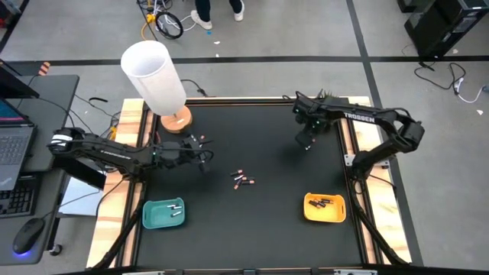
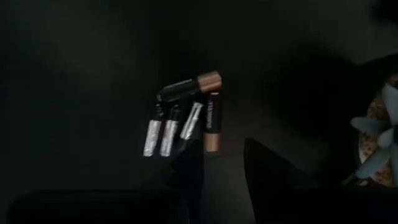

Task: Sort batteries
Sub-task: Put the black battery into the yellow bin

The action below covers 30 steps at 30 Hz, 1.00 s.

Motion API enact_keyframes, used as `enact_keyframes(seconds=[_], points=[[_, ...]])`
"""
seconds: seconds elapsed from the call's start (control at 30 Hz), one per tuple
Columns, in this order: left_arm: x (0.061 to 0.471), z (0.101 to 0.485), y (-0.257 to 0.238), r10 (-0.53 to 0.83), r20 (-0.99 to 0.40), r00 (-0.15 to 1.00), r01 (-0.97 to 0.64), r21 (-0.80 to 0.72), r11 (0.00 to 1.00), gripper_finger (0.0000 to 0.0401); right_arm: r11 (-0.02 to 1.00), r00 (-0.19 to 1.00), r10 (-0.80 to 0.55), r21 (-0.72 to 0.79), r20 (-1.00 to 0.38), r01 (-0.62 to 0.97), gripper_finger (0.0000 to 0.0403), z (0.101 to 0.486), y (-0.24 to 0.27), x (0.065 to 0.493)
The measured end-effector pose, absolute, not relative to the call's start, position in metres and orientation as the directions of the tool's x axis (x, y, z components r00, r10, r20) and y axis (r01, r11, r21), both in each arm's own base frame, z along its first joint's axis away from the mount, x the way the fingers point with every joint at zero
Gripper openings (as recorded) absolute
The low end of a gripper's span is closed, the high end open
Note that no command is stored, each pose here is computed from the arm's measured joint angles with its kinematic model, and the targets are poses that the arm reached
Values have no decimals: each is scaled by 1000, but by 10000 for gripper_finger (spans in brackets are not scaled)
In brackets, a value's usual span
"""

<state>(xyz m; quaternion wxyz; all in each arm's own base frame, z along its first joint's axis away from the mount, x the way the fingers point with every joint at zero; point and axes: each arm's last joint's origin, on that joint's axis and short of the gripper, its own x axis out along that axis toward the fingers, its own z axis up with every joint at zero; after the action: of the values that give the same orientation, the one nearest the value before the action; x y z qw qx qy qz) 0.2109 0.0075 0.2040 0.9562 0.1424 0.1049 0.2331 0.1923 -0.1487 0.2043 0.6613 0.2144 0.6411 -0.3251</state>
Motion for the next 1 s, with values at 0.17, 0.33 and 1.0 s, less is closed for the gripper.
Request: enact_keyframes(seconds=[0.17,0.33,1.0], points=[[212,201,7,476,-148,867,-412,326,851,94,715,-55,-141,-140,-988,685,106,190,-160,196],[212,199,7,476,-166,864,-411,316,855,94,726,-56,-142,-143,-988,673,116,182,-164,196],[212,200,7,475,-164,864,-413,309,857,94,696,-35,-89,-87,-995,713,98,135,-148,174]])
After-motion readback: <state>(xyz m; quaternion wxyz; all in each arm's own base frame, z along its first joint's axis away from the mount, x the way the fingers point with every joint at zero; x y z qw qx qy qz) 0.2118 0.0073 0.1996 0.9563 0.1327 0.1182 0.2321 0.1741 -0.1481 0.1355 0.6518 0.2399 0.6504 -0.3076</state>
